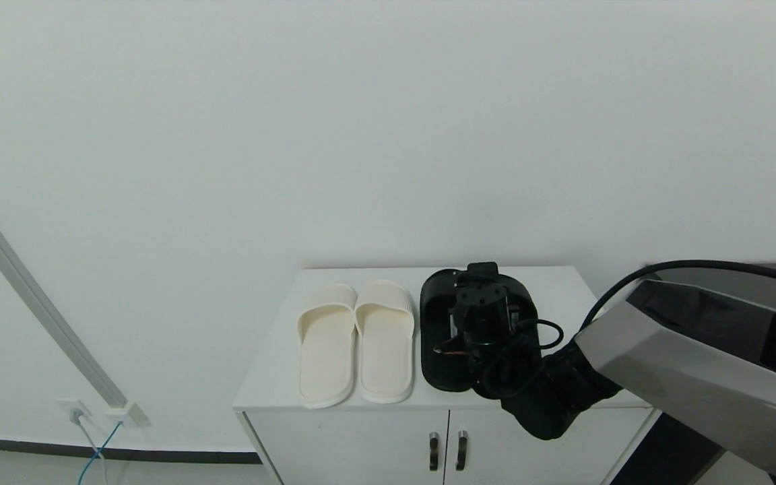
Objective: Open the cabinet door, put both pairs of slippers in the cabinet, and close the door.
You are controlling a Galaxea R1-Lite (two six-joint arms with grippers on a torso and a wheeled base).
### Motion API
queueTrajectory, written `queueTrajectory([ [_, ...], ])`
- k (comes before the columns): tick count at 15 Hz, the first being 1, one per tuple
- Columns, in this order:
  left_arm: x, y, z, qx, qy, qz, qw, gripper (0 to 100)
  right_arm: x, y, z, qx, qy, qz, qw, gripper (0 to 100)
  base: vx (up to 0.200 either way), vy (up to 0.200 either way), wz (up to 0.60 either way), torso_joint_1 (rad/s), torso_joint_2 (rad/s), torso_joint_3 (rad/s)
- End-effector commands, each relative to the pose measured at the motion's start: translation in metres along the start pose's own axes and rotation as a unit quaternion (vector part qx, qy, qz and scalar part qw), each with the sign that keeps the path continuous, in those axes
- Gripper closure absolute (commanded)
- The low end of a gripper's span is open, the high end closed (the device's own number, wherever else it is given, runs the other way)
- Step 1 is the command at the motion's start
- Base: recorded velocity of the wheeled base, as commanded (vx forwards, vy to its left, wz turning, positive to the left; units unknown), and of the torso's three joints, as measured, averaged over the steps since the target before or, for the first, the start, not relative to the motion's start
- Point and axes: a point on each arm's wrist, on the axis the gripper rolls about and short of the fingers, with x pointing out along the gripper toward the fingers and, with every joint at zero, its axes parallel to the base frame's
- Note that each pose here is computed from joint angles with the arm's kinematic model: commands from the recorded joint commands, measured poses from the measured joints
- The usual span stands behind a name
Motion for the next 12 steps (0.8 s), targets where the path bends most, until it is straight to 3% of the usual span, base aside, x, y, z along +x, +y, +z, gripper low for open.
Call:
queueTrajectory([
  [1, 0.0, 0.0, 0.0, 0.0, 0.001, 0.0, 1.0, 100, -0.005, -0.006, 0.016, 0.01, -0.009, 0.004, 1.0, 100, 0.0, 0.0, 0.0, 0.0, 0.0, 0.0],
  [7, 0.0, 0.0, 0.0, 0.0, 0.001, 0.0, 1.0, 100, -0.06, -0.051, 0.081, 0.02, -0.022, 0.116, 0.993, 100, 0.0, 0.0, 0.0, 0.0, 0.0, 0.0],
  [12, 0.0, 0.0, 0.0, 0.001, 0.001, 0.0, 1.0, 100, -0.117, -0.098, 0.097, -0.031, -0.022, 0.293, 0.955, 100, 0.0, 0.0, 0.0, 0.0, 0.0, 0.0],
])
